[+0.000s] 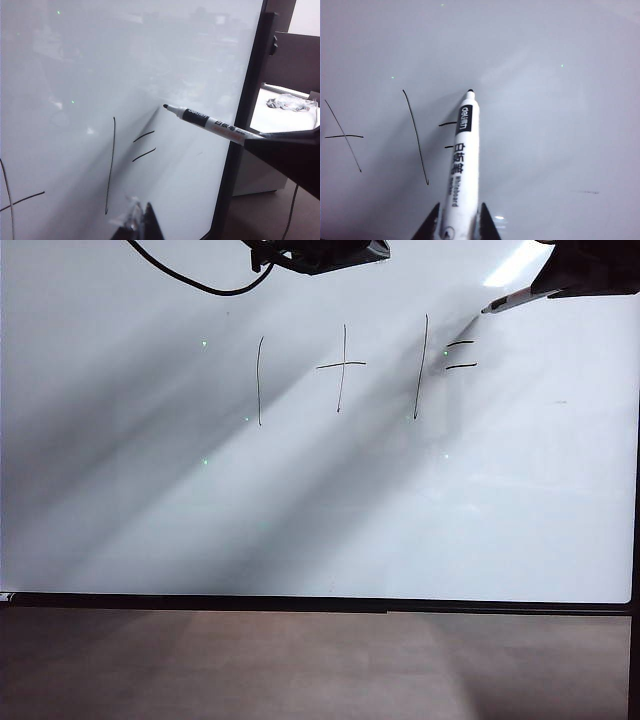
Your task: Reach to the right to find the marker pen, pick it up, and write the answer to the math problem on the whiteboard.
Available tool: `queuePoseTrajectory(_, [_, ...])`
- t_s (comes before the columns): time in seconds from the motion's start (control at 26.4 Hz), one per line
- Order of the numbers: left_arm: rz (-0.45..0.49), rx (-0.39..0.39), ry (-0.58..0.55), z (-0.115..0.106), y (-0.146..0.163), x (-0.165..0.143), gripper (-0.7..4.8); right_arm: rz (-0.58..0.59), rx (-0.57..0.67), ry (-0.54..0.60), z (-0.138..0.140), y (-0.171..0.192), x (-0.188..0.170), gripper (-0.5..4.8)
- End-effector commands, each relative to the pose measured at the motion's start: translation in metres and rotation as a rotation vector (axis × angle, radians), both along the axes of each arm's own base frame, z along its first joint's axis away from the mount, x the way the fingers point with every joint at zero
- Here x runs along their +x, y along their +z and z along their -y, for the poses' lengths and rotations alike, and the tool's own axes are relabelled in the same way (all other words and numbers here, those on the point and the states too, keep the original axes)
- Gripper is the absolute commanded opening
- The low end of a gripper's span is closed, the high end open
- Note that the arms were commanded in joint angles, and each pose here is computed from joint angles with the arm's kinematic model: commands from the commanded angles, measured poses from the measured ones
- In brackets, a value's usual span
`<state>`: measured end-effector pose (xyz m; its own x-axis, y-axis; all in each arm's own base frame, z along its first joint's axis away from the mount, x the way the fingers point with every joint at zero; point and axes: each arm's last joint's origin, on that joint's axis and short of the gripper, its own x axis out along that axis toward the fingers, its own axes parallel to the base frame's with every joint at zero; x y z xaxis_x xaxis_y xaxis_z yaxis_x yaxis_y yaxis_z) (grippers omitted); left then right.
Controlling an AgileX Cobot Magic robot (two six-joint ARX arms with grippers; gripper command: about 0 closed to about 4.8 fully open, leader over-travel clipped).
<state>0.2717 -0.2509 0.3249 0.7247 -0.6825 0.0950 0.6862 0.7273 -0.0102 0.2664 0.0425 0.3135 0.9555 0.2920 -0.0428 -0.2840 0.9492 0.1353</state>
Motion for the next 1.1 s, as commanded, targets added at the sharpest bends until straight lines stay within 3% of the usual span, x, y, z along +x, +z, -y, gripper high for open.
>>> queuePoseTrajectory(0.04, [0.019, -0.008, -0.002, 0.000, 0.003, -0.001, -0.04, 0.020, -0.002, 0.006, -0.001, 0.003, -0.001, -0.03])
queuePoseTrajectory(0.83, [0.019, -0.007, -0.001, 0.000, 0.003, -0.001, -0.05, 0.029, -0.015, -0.022, -0.001, -0.002, 0.008, -0.03])
queuePoseTrajectory(1.1, [0.018, -0.006, -0.001, 0.000, 0.003, -0.001, -0.04, 0.025, -0.012, -0.078, 0.013, -0.002, 0.009, -0.03])
